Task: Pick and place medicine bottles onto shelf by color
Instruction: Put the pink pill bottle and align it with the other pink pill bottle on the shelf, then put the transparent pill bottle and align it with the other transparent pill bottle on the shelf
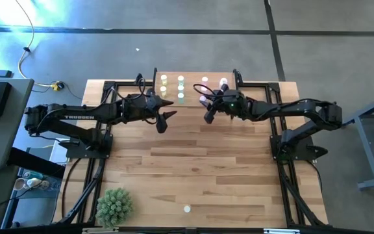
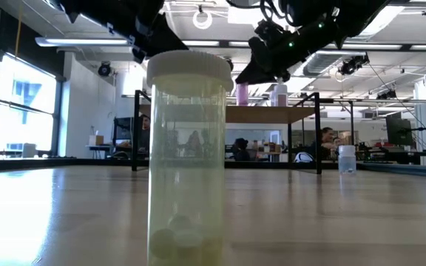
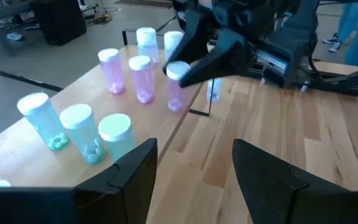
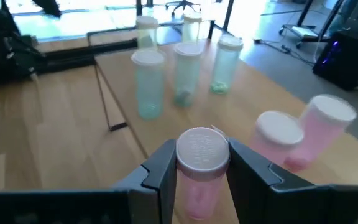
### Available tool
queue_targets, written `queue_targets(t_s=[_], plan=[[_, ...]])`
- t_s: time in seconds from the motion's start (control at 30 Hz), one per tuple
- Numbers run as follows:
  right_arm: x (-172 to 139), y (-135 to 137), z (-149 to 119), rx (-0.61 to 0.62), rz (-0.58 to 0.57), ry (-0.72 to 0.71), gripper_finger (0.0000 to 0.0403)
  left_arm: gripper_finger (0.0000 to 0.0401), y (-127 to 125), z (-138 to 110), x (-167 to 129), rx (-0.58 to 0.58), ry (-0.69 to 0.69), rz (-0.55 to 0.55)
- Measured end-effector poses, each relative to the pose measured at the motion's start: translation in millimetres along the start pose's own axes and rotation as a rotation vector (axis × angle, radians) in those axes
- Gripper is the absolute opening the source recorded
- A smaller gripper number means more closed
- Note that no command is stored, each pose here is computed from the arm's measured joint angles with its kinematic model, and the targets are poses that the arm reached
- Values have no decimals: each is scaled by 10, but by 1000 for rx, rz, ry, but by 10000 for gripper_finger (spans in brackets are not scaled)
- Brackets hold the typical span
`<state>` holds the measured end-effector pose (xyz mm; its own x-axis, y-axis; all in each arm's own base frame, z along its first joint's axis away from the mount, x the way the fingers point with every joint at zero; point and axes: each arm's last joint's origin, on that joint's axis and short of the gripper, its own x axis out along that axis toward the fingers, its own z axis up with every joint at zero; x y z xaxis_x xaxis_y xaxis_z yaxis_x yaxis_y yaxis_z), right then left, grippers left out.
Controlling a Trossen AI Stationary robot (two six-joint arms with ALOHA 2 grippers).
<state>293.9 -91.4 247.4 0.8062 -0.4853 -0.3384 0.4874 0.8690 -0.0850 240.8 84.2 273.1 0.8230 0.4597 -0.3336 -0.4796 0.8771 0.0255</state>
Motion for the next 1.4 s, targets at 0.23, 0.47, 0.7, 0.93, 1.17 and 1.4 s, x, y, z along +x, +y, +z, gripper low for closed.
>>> queue_targets(t_s=[0.23, 0.47, 0.7, 0.93, 1.17, 1.4], plan=[[10, -72, -17, 24, -28, 20, 106, 197, 0, -5, 0, 9, 5, 1], [18, -110, -18, 34, -39, 24, 106, 197, 0, -4, 0, 24, 5, 1], [18, -112, -19, 57, -24, 27, 118, 197, 1, -4, 0, 25, 5, 1], [21, -113, -30, 60, -29, 37, 159, 197, 1, -4, 0, 25, 5, 2], [20, -109, -16, 63, -38, 22, 178, 197, 0, -2, -1, 25, 4, 2], [-64, -126, 58, 71, -35, -9, 178, 197, 0, -3, -1, 25, 6, 2]])
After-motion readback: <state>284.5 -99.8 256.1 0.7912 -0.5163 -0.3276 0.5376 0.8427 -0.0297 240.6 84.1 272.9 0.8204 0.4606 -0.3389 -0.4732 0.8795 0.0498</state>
